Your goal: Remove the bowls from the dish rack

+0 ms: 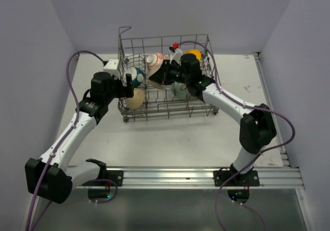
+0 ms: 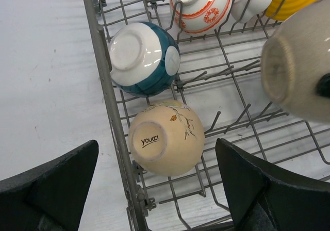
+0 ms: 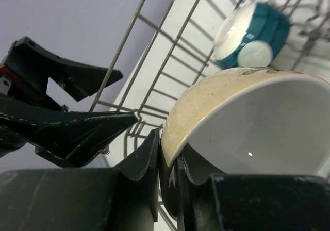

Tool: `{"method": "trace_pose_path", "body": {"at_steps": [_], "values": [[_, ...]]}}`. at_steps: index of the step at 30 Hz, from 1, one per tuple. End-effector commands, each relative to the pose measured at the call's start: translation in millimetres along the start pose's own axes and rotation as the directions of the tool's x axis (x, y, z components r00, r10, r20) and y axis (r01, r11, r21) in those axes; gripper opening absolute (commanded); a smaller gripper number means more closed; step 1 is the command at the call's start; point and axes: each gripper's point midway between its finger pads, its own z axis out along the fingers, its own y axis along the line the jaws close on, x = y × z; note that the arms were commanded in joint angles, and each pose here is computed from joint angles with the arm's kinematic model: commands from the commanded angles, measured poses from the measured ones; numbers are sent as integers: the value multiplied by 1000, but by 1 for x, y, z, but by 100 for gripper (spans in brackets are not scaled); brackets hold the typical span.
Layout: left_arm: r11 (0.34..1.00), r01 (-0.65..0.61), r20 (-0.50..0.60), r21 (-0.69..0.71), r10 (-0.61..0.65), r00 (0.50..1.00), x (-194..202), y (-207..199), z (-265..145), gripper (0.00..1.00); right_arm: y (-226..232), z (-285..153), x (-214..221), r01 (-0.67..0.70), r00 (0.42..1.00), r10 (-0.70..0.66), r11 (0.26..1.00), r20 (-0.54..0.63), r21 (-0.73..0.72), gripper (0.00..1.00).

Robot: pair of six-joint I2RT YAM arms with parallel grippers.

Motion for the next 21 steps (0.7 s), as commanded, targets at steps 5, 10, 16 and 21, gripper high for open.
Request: {"method": "trace_pose_path", "body": {"at_steps": [5, 10, 16, 21], "values": [[1000, 26, 76, -17, -24, 997, -16, 2, -13, 100, 24, -82, -124, 273, 907, -340, 923, 247, 270, 0], [999, 30, 84, -17, -28, 996, -18, 2, -16, 100, -35, -141, -172, 177, 891, -359, 840, 280, 513, 0], [999, 33, 92, -15, -32, 995, -20, 1, -19, 100, -128, -223, -204, -26, 879, -337, 673, 337, 740, 0], [1000, 13, 85, -1, -13, 996, -20, -1, -21, 100, -205, -267, -199, -151, 898, -292, 499, 329, 853, 0]]}}
